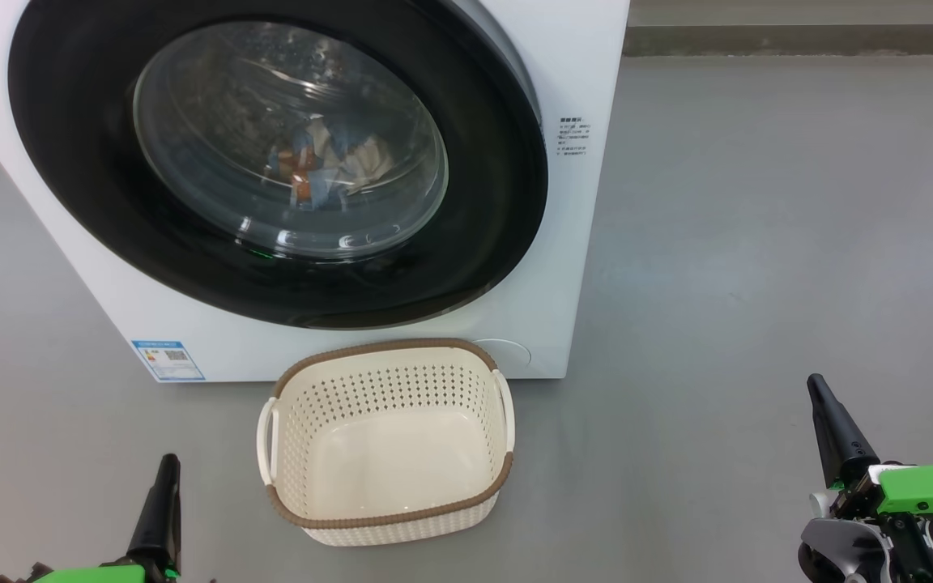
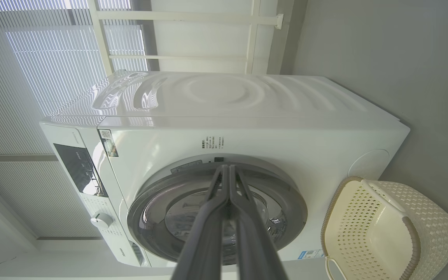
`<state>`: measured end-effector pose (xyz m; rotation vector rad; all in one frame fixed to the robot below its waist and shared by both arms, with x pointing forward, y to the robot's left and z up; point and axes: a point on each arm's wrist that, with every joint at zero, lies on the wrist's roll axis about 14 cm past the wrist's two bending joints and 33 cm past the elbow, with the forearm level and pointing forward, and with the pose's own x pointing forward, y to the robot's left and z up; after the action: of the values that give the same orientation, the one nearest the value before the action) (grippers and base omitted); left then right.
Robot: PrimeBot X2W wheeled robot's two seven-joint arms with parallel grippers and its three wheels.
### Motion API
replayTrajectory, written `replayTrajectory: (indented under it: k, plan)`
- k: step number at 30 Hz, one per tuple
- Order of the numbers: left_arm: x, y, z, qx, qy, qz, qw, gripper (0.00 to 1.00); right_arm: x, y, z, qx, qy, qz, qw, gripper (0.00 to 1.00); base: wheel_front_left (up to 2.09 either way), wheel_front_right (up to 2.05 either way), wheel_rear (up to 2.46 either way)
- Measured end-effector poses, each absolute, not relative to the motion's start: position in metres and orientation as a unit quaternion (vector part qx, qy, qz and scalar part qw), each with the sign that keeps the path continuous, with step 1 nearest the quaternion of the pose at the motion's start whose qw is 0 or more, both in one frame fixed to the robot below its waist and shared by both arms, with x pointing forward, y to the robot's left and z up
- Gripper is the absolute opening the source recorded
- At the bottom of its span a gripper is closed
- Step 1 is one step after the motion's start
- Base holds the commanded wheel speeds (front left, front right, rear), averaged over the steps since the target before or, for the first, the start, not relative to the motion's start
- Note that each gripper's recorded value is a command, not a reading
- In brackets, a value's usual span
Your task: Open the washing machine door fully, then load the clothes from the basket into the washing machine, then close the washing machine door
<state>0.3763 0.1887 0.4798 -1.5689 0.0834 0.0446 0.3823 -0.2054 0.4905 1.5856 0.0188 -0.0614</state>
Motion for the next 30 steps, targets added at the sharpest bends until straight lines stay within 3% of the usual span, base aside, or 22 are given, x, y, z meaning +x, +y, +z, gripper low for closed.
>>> replayTrajectory:
  k: [30]
  plan:
    - [0.3763, 0.1887, 0.4798, -0.706, 0.038, 0.02, 0.707, 0.0, 0.3823, -0.2055, 0.4905, 0.712, 0.008, -0.028, 0.701, 0.0, 0.0, 0.0, 0.0]
